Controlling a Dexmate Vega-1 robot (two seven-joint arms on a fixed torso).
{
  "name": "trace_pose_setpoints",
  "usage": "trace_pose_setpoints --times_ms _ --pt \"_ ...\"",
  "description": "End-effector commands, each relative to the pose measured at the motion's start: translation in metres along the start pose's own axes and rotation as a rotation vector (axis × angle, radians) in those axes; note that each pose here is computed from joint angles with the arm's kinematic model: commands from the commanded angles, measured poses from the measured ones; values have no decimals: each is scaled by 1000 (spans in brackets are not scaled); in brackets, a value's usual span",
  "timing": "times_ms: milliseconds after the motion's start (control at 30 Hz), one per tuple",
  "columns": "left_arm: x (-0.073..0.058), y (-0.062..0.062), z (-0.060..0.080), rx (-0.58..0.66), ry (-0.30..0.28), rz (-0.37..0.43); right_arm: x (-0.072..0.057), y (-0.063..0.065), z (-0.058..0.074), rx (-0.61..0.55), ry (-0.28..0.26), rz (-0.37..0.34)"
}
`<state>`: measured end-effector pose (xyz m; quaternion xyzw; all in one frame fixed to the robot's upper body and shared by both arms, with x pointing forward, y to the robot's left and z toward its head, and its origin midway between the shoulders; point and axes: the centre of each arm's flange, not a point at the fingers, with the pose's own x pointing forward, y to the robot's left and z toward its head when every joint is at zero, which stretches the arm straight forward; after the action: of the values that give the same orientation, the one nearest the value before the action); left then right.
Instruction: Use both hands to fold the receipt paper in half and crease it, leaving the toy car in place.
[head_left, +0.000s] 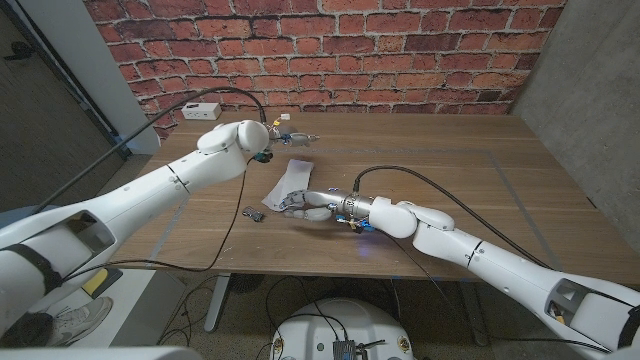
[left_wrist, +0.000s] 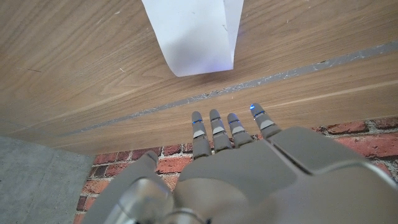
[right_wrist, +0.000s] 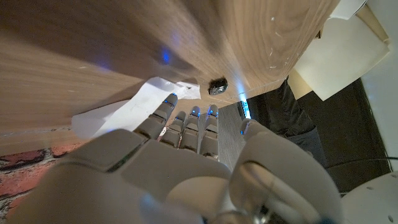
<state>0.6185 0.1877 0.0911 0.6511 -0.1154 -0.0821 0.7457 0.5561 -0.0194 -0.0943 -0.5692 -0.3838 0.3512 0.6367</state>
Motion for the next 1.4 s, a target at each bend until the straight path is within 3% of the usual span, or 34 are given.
trace_pose_setpoints --times_ms 33,300,500,600,733,833,933,1100,1400 --pt "-6 -7 -2 -41 -66 17 20 16 2 -124 49 17" --pt "-9 -8 -4 -57 -99 17 23 4 -15 -162 116 -68" --pt "-4 -8 -3 -52 -95 -8 24 0 -13 -163 98 -107" --pt "-2 -8 -3 -49 -89 -19 26 -1 -11 -164 90 -106" --pt "-4 -8 -3 -35 -82 -9 31 3 -11 -157 85 -53" --pt "-7 -7 -2 -21 -75 13 33 10 -10 -147 55 -3" --pt "-9 -6 -1 3 -62 29 30 11 -6 -137 13 -12" --pt "-8 -9 -2 12 -13 9 27 -2 4 -112 -42 -67" --pt "8 -21 -17 -33 120 -89 18 -28 23 -87 -138 -173"
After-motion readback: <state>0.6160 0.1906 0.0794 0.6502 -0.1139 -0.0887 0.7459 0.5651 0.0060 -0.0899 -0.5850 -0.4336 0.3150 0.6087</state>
